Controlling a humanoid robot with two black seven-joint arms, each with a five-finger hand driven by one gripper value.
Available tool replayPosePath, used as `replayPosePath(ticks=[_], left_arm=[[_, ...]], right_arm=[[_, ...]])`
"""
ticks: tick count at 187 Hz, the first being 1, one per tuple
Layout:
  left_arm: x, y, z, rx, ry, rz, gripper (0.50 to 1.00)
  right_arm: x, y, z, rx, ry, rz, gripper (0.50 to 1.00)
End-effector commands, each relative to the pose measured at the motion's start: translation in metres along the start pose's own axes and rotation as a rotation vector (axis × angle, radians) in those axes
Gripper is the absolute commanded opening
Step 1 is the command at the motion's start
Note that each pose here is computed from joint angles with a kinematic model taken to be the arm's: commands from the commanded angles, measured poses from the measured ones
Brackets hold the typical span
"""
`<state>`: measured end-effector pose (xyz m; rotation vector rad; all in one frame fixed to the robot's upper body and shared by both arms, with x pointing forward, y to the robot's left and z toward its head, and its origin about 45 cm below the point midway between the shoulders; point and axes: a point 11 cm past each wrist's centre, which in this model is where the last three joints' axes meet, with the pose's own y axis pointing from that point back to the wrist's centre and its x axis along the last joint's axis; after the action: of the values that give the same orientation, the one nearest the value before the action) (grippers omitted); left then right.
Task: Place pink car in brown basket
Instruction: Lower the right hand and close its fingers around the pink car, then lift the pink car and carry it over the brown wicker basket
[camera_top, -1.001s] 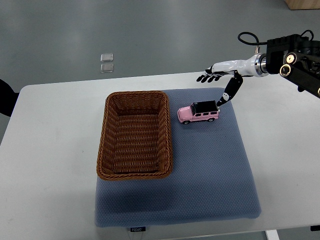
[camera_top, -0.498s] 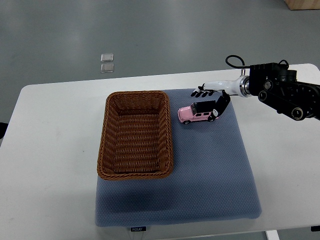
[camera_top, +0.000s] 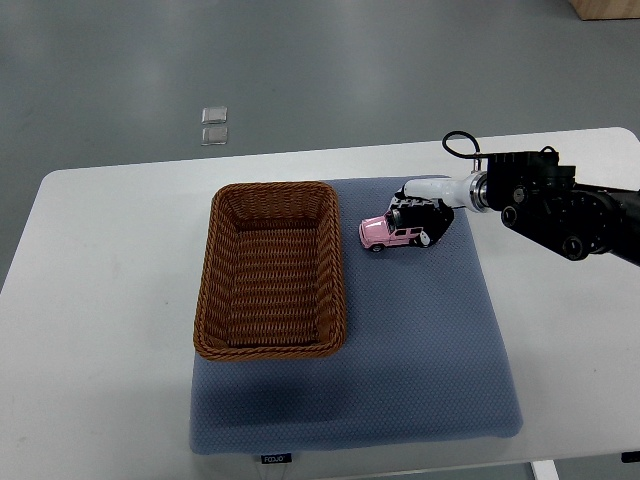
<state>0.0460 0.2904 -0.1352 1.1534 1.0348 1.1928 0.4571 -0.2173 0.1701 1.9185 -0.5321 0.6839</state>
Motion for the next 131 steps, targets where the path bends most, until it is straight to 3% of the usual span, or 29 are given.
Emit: replayPosePath(ticks=[1, 34, 62, 104, 131], left_arm=[[0.0, 0.0, 0.0, 0.0, 0.0, 0.001, 1.0], [0.0, 0.0, 0.0, 0.0, 0.0, 0.001, 1.0], [0.0, 0.0, 0.0, -0.001, 0.003, 0.001, 1.0], [0.0, 0.0, 0.0, -0.001, 0.003, 0.001, 1.0], [0.0, 0.0, 0.0, -0.001, 0.004, 0.001, 1.0]], right_arm=[[0.003, 0.001, -0.001, 0.0, 0.007, 0.006, 0.5], [0.031, 0.011, -0.01, 0.018, 0.018, 0.03, 0.5], [0.074, 0.046, -0.009, 0.029, 0.031, 0.037, 0.5], [0.113, 0.07, -0.073, 0.181, 0.05, 0.055, 0.5], [0.1, 0.049, -0.129, 0.279, 0.082, 0.017, 0.5]])
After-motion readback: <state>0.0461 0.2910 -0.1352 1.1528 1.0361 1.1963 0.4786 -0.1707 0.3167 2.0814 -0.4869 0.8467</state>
